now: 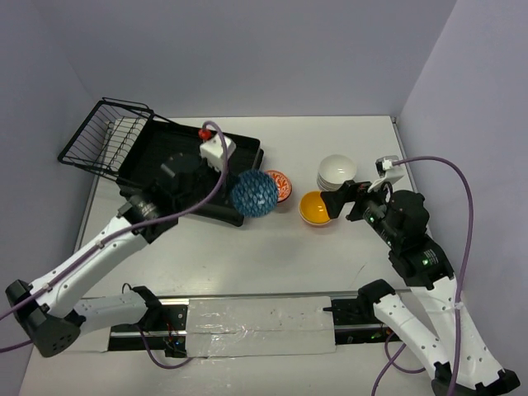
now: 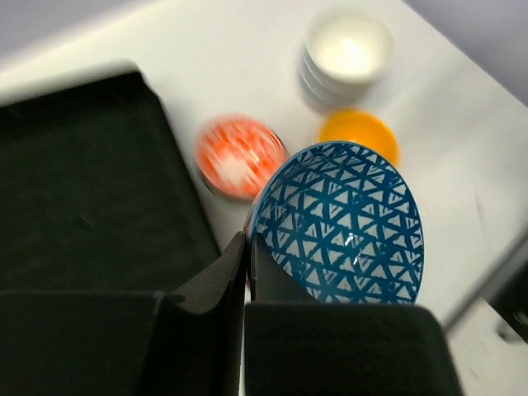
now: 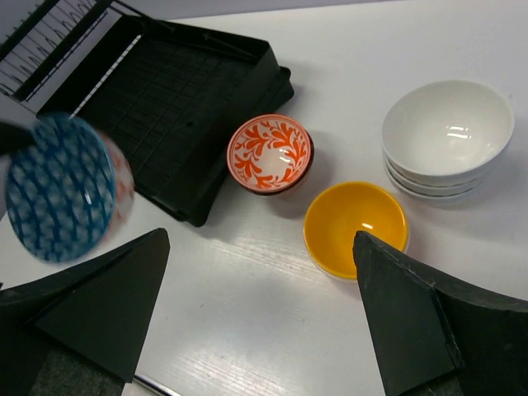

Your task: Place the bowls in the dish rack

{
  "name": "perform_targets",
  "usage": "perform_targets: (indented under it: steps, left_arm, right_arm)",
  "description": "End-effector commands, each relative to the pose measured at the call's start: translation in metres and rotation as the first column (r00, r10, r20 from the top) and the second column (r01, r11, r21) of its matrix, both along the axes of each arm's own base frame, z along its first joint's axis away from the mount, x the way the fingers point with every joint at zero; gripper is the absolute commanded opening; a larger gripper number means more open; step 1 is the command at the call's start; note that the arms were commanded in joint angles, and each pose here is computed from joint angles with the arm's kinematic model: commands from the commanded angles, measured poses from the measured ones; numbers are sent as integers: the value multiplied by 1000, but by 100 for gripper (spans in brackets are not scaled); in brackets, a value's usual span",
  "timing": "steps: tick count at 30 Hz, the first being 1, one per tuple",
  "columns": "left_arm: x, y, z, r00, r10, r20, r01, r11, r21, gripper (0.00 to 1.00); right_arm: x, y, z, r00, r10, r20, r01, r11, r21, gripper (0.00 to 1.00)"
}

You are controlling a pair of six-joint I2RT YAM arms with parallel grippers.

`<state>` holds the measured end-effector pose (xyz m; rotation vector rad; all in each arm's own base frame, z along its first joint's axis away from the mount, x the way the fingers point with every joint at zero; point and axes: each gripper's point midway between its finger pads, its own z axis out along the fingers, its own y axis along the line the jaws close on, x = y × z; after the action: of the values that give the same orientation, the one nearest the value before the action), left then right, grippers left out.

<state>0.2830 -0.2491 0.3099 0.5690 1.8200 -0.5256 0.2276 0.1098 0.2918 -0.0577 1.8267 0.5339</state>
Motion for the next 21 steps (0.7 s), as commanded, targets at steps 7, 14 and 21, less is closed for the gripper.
perform_targets:
  steps: [7,14,21]
  left_arm:
    - [-58,-42,-105,954,-36,-297,-14,986,-165,0]
    - [-54,-56,-139,947,-39,-320,-55,959,-278,0]
    - [-58,-66,-176,941,-46,-334,-39,969,-243,0]
  right_arm:
    - [-13,1,-15,999,13,-33,-12,999,34,100]
    - [-20,0,-20,999,11,-46,-8,999,48,99]
    - [-21,-3,-21,999,0,-39,2,999,41,99]
